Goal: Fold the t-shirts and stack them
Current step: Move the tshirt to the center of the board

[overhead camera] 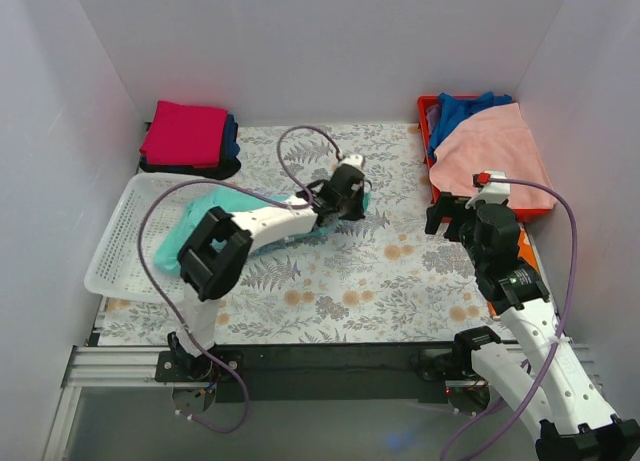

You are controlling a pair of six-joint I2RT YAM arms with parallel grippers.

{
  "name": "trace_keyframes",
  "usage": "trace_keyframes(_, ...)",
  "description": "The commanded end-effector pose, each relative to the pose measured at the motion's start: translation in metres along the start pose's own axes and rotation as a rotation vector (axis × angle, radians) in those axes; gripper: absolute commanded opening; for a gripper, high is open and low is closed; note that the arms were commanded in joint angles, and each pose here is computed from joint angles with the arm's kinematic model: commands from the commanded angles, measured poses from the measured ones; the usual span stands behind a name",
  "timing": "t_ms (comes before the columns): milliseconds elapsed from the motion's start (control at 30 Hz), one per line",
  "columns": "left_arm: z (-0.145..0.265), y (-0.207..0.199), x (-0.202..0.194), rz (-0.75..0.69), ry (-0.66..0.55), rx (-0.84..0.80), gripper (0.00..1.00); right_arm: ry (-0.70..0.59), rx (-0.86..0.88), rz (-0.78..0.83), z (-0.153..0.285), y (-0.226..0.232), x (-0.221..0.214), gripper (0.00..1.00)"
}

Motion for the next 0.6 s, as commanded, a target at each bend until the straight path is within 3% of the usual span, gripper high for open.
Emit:
trace_keyframes(0,-0.022,-0.026,-0.042,-0.022,-0.012,0.061,0.0,-0.002,-0.017,0.006,0.003,-0.003,-0.003,0.98)
trace_keyframes(300,-0.041,-0.005,-0.086,-0.006,0.029,0.14,0.0,0.006,-0.003,0.014,0.007,-0.002,-0.01,0.98)
trace_keyframes(333,-0.04,-0.001,-0.086,-0.006,0.027,0.151,0.07,0.009,0.001,0.013,0.007,-0.001,-0.011,0.99)
trace_keyframes(367,-0.037,0.0,-0.084,-0.006,0.019,0.156,0.3,0.011,0.001,0.013,0.007,-0.001,-0.012,0.98)
trace_keyframes(467,-0.021,-0.001,-0.069,-0.015,-0.034,0.157,0.56,0.021,-0.001,0.014,0.006,-0.002,-0.015,0.99)
trace_keyframes(500,-0.01,-0.008,-0.055,-0.013,-0.07,0.145,0.69,0.021,-0.001,0.014,0.006,-0.002,-0.016,0.98)
trace_keyframes(567,0.003,-0.009,-0.044,-0.019,-0.103,0.142,0.76,0.029,0.008,0.015,0.004,0.0,-0.017,0.98)
Point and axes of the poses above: each gripper's point midway between its finger pads, its own z axis back along the fingers, its own y axis along the line the jaws close on, x = y × z, the point moved 3 cm from there along z, back along the fingers, and after that the axes turned 12 degrees about z, right-handed, at the moved point
